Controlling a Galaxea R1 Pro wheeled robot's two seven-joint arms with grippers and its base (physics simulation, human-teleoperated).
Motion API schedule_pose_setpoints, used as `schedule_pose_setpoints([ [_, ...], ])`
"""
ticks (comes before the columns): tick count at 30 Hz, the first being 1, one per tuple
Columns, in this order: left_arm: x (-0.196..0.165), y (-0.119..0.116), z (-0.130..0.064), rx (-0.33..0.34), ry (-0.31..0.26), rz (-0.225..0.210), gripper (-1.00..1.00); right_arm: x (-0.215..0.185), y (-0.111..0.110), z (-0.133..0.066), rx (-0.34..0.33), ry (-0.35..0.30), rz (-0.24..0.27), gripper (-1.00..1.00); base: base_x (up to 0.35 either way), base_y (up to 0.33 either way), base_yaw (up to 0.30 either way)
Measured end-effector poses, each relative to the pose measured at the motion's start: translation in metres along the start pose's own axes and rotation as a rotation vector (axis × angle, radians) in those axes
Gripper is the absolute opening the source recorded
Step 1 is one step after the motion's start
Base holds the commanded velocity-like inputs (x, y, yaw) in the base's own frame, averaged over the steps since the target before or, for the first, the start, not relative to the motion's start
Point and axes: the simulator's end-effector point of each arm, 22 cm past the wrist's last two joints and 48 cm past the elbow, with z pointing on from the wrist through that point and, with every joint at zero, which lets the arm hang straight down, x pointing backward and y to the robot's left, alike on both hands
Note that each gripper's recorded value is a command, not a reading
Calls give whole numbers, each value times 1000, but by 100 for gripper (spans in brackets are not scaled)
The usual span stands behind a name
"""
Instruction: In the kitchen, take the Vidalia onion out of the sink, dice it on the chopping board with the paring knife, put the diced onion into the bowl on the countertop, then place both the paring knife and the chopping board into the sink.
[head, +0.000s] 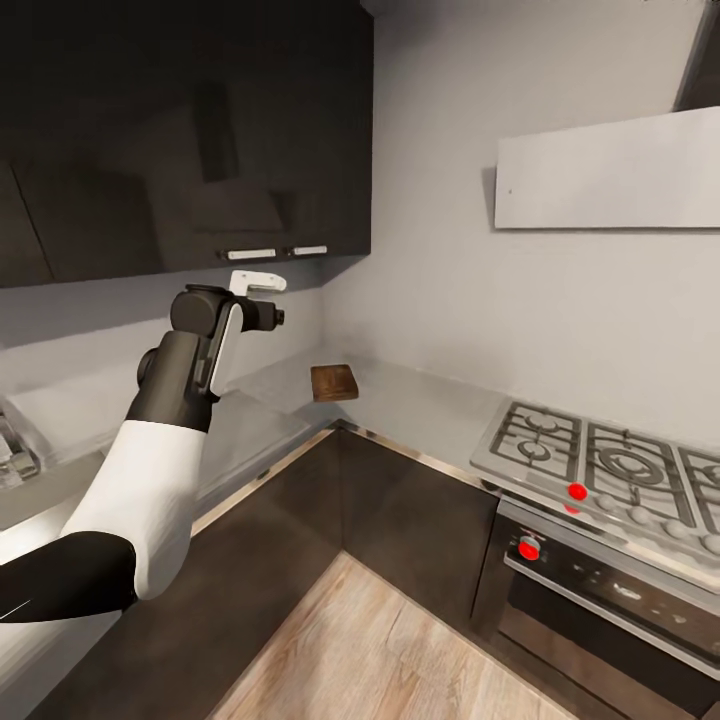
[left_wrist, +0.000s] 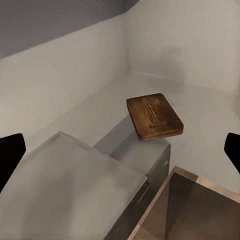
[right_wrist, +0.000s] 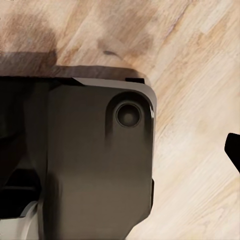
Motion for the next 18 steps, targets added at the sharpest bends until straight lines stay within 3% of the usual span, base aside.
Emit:
schedule_pose_setpoints([
  [10,-4,2,-4,-2,6,0,100,1,2,-9,-4,0,1,100,0,0,0],
  [12,3,18,0,-27,22,5,100,2,3,-11,-4,0,2,100,0,0,0],
  [15,1,24,-2,-35,21,5,100,2,1,-13,-1,0,2,100,0,0,0],
  [18,5,21,0,-29,38,3,100,3,-24,-17,33,1,-2,100,0,0,0],
])
